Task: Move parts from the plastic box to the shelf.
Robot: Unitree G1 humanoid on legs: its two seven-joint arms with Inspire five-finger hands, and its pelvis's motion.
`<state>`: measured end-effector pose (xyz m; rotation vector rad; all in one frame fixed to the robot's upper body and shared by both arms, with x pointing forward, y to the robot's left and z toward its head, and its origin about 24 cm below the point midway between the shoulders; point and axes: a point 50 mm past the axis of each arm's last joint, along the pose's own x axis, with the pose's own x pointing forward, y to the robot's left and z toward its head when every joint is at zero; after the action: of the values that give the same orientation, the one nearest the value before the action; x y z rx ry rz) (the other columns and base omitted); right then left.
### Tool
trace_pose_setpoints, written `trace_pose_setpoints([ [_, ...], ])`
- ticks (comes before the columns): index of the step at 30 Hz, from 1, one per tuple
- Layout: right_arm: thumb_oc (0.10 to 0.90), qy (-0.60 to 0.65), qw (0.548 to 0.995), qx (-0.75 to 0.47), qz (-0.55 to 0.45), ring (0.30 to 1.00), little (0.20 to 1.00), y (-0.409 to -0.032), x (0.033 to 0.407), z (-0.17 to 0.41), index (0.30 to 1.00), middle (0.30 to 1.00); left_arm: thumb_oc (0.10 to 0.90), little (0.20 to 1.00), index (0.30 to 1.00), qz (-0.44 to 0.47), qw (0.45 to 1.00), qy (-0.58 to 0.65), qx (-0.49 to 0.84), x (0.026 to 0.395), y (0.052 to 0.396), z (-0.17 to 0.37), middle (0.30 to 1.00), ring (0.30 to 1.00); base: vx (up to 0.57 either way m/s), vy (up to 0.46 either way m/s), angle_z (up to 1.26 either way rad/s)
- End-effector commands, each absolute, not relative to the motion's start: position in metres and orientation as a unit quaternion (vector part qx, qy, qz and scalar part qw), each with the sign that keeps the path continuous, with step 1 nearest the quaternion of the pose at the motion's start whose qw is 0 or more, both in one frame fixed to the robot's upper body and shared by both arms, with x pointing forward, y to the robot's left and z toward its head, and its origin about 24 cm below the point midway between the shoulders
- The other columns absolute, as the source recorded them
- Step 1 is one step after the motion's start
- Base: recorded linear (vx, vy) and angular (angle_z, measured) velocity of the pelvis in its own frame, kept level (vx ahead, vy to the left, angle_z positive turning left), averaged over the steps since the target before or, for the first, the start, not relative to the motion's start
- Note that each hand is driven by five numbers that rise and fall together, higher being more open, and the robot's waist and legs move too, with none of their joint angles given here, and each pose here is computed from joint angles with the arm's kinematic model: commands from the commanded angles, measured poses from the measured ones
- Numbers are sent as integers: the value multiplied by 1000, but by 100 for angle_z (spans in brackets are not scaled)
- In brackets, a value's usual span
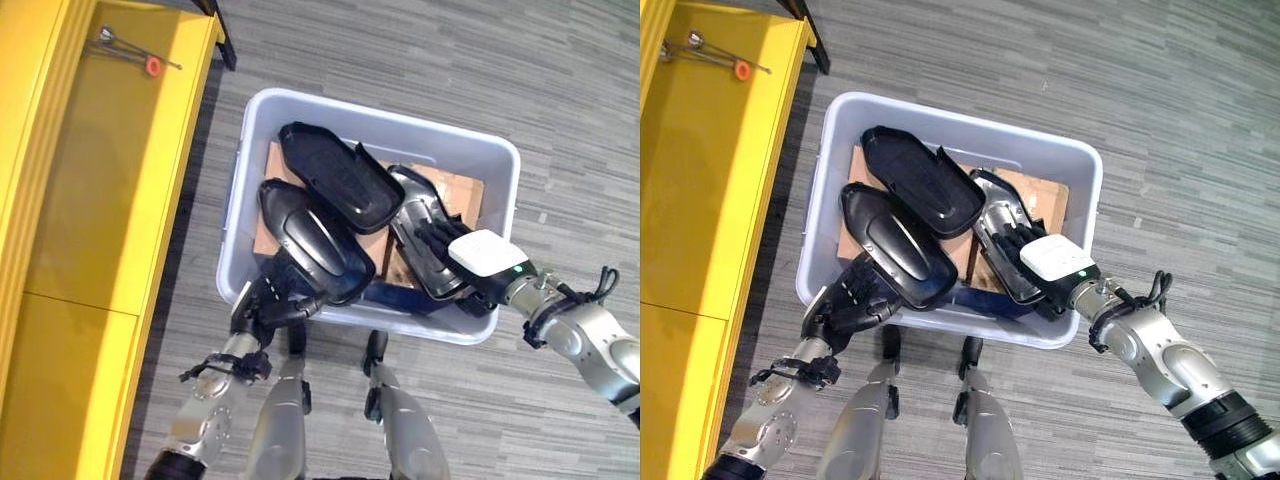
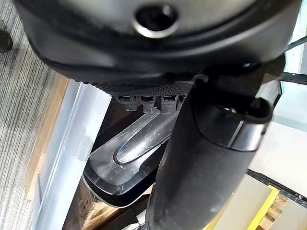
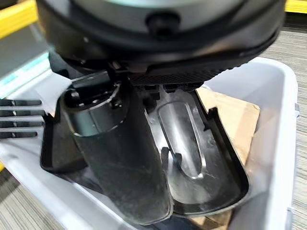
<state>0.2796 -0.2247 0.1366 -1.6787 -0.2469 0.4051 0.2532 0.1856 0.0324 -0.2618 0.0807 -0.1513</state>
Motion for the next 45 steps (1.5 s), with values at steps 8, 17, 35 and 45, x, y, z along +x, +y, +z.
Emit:
trace_pose_setpoints([
  [8,900,-144,592,-781,138,1000,1000,-227,292,152,1000,1000,900,1000,1000,-82,988,8,-134,248,184,42,1000,1000,0,0,0],
  [17,900,-124,590,-786,140,1000,1000,-231,292,141,1000,1000,900,1000,1000,-83,987,0,-136,250,181,46,1000,1000,0,0,0],
  [35,900,-92,565,-816,87,1000,1000,-252,303,133,1000,1000,900,1000,1000,-78,986,-19,-143,252,180,54,1000,1000,-8,-1,2],
  [45,900,-61,578,-811,65,1000,1000,-260,308,119,1000,1000,900,1000,1000,-79,986,-23,-146,250,179,56,1000,1000,-20,-3,2],
])
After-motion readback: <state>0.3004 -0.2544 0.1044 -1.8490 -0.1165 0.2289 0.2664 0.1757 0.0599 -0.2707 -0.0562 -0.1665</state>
